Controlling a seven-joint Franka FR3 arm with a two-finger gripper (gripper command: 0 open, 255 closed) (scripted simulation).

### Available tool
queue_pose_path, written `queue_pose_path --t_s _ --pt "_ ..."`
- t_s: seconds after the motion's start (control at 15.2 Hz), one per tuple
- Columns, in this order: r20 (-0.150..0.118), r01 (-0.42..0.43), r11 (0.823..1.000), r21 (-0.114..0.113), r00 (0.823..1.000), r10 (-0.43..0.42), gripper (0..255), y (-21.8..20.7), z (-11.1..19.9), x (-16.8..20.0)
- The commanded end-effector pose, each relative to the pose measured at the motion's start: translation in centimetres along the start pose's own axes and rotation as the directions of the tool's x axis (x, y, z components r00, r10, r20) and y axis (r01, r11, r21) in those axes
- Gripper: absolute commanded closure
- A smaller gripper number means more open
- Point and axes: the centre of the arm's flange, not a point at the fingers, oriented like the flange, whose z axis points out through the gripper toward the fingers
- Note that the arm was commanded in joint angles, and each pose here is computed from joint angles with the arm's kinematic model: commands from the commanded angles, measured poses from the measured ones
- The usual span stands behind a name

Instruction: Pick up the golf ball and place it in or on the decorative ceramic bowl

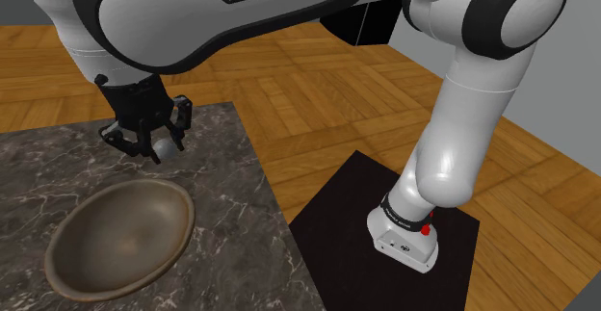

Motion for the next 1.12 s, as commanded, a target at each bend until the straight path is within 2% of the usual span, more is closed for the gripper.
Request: queue_pose_path --t_s 0.0,0.26,1.06 --pt "0.000 0.000 1.000 0.000 1.000 0.000 255 0.0 0.0 0.0" --pt "0.000 0.000 1.000 0.000 1.000 0.000 255 0.0 0.0 0.0" --pt "0.000 0.000 1.000 0.000 1.000 0.000 255 0.6 -6.3 0.0"
